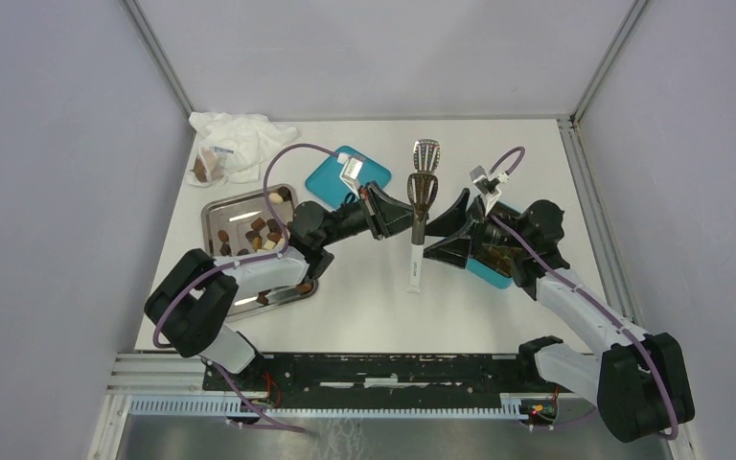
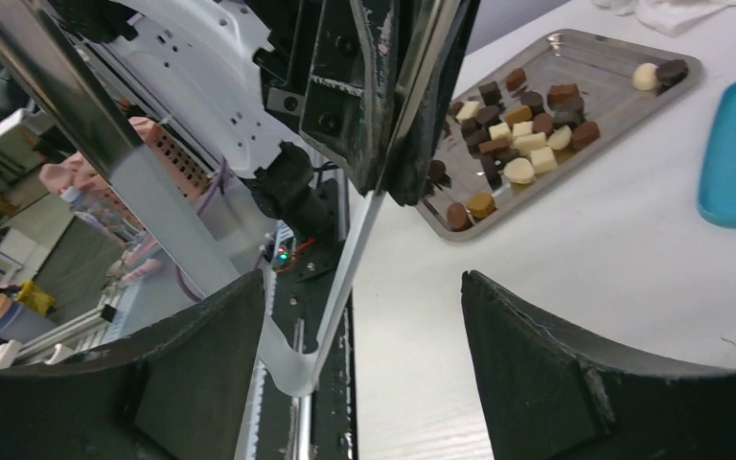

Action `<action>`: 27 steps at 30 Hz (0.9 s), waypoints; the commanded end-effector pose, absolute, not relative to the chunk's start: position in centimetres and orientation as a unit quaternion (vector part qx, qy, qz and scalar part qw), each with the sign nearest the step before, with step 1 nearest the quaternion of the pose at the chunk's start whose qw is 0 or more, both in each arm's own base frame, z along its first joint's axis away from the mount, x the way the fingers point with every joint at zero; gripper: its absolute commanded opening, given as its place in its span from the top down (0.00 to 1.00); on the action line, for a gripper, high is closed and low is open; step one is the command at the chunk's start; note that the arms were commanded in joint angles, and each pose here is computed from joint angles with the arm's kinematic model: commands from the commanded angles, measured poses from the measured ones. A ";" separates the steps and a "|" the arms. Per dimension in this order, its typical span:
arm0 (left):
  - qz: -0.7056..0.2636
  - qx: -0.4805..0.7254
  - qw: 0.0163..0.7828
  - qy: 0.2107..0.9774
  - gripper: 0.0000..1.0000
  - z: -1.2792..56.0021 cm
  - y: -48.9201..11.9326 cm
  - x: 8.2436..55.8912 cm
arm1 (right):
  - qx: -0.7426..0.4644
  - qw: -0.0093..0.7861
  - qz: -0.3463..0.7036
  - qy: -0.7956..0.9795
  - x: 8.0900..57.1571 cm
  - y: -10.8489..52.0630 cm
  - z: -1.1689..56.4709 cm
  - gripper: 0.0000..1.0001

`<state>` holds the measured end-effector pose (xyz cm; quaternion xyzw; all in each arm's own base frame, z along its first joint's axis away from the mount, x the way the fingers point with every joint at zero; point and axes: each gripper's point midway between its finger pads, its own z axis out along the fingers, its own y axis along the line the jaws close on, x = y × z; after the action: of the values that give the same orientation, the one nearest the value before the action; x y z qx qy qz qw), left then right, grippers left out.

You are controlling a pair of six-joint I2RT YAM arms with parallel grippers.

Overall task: Pack the chocolate
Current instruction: Pick up the clamp at the center of the board.

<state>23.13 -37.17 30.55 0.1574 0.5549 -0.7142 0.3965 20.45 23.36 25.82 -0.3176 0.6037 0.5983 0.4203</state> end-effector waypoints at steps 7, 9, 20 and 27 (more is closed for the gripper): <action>-0.707 0.166 0.467 0.504 0.98 35.1 -36.5 22.5 | -0.296 0.414 0.631 0.585 19.9 25.2 28.6 0.53; -0.704 0.166 0.471 0.506 0.98 35.1 -36.6 22.5 | -0.288 0.408 0.635 0.589 20.1 25.3 28.7 0.69; -0.682 0.088 0.514 0.513 0.27 35.3 -33.6 23.2 | -0.239 0.358 0.681 0.593 19.7 25.5 30.3 1.00; -0.625 0.053 0.585 0.514 0.00 35.4 -28.7 22.2 | -0.238 0.360 0.681 0.592 19.4 25.3 30.5 1.00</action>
<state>22.24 -31.62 33.85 0.0682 0.5367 -0.6650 0.5149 19.70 25.44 27.54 -0.2214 0.6235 0.6743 0.3279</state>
